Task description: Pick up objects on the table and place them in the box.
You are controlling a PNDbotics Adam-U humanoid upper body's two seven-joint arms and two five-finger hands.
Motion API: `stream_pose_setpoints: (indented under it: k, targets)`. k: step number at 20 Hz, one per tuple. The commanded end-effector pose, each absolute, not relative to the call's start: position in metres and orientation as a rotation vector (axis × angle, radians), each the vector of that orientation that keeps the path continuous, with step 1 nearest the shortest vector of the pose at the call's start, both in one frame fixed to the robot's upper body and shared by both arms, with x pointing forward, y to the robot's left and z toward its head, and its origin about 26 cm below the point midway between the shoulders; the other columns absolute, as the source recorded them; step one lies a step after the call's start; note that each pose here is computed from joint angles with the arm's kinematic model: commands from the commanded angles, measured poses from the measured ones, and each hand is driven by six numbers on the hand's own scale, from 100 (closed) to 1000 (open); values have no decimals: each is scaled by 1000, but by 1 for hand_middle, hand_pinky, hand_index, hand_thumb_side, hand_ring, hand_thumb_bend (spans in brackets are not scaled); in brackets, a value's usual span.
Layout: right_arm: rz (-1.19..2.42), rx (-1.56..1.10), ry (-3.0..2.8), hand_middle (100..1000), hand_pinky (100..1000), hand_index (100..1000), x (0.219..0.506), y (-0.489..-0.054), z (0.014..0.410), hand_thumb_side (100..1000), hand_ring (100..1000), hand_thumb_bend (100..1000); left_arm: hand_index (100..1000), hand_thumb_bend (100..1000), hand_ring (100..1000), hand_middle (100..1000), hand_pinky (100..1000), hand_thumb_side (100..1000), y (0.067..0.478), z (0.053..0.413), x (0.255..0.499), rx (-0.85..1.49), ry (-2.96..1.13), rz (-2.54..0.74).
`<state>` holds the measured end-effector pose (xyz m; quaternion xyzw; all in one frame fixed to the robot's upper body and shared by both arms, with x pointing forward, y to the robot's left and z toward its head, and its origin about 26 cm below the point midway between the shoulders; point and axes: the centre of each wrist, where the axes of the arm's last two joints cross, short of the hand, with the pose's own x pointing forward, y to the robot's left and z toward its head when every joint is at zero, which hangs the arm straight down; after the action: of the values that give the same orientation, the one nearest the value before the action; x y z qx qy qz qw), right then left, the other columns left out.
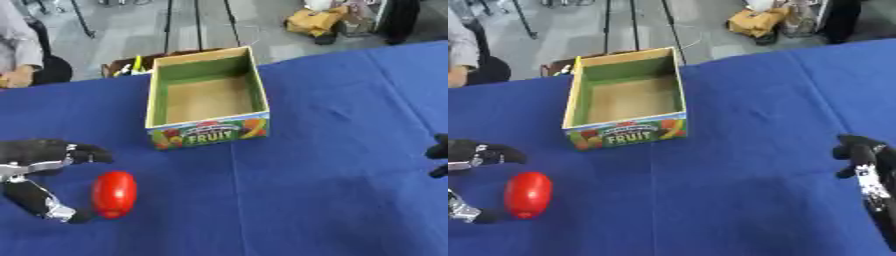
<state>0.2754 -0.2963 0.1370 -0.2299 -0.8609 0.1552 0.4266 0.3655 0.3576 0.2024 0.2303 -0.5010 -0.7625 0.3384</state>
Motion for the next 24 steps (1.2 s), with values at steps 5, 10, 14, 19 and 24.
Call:
stream_pose_setpoints:
  k: [5, 10, 14, 19, 24]
  targets:
    - [394, -587, -2176, 599, 495, 773, 275, -294, 146, 949, 663, 100, 1000, 628, 882, 878, 788, 775, 364, 214, 365, 561, -1075, -2315]
    - [395, -585, -2177, 597, 495, 769, 275, -293, 146, 948, 662, 104, 1000, 634, 876, 866, 783, 778, 360, 213, 367, 623, -1080, -2341]
    - [395, -585, -2176, 596, 495, 768, 276, -292, 146, 947, 662, 107, 1000, 630, 854, 839, 758, 795, 358, 206, 369, 616, -1086, -2356]
    - [395, -586, -2174, 596, 495, 768, 276, -292, 146, 947, 663, 108, 1000, 629, 851, 836, 755, 796, 356, 205, 370, 609, -1091, -2364]
    - [394, -586, -2173, 594, 495, 765, 276, -293, 147, 946, 662, 108, 1000, 603, 733, 738, 655, 781, 350, 213, 370, 649, -1122, -2375]
